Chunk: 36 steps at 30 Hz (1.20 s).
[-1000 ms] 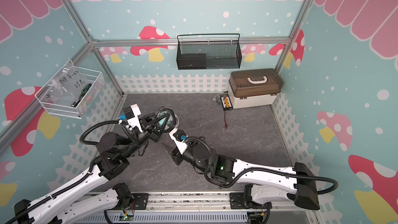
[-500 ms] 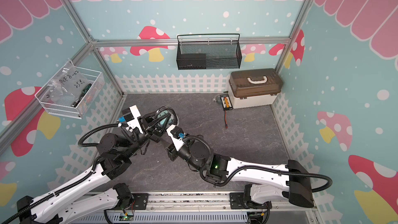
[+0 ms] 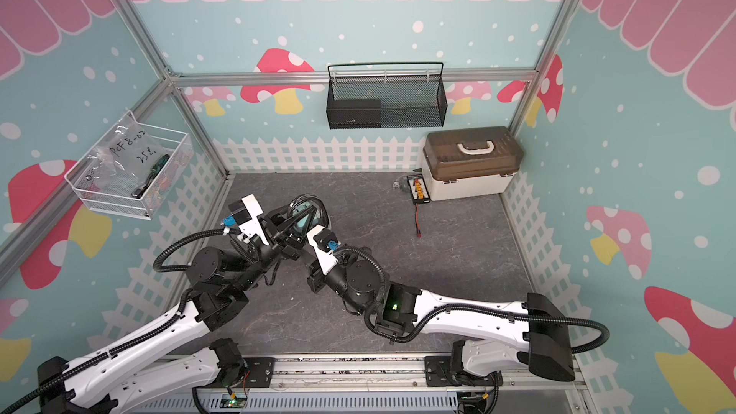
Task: Pack away charging kits
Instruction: Zip the zipper on the storage bag.
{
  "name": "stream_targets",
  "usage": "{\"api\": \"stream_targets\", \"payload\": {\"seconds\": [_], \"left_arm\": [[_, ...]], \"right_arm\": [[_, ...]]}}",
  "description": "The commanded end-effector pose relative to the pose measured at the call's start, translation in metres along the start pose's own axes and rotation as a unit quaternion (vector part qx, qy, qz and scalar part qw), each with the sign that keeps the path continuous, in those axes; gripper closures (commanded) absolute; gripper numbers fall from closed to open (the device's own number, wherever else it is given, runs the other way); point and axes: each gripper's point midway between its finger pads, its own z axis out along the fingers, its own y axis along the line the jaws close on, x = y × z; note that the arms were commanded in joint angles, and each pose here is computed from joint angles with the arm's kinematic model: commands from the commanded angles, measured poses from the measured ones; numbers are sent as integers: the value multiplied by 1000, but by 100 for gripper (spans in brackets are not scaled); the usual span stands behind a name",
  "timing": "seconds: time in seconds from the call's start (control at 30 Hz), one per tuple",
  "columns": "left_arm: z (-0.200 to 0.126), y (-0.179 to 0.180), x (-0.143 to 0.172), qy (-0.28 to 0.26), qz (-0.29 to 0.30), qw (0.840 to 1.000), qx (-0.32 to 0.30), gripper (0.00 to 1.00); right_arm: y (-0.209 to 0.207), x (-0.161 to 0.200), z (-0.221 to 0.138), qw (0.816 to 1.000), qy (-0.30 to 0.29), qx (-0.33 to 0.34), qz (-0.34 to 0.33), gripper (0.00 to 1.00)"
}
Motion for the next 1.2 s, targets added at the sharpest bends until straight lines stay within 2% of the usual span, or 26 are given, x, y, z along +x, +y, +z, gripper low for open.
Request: {"api": "stream_targets", "payload": {"seconds": [0.0,0.23,0.43,0.7,0.93,1.17], "left_arm": [[-2,-1,4,-1,0,1000,2,100],[-4,3,6,-3,0,1000,-8,100],[-12,15,5,-18,-8,999,-39,100],[-23,12,-2,-26,-35,999,-30,100],[-34,7,-4,-29,-58,998,-12,100],[-44,18,4,-14,-67,997,-28,100]], "right_arm": [[-8,-23,4,999,-26,29,19,77],[-5,-22,8,999,-21,27,23,100],[-16,-12,2,998,-16,50,20,100],[-50,7,-14,994,-6,109,-3,100],[-61,1,-18,992,-10,120,-29,100],[-63,-11,-24,991,-18,114,-66,100]]}}
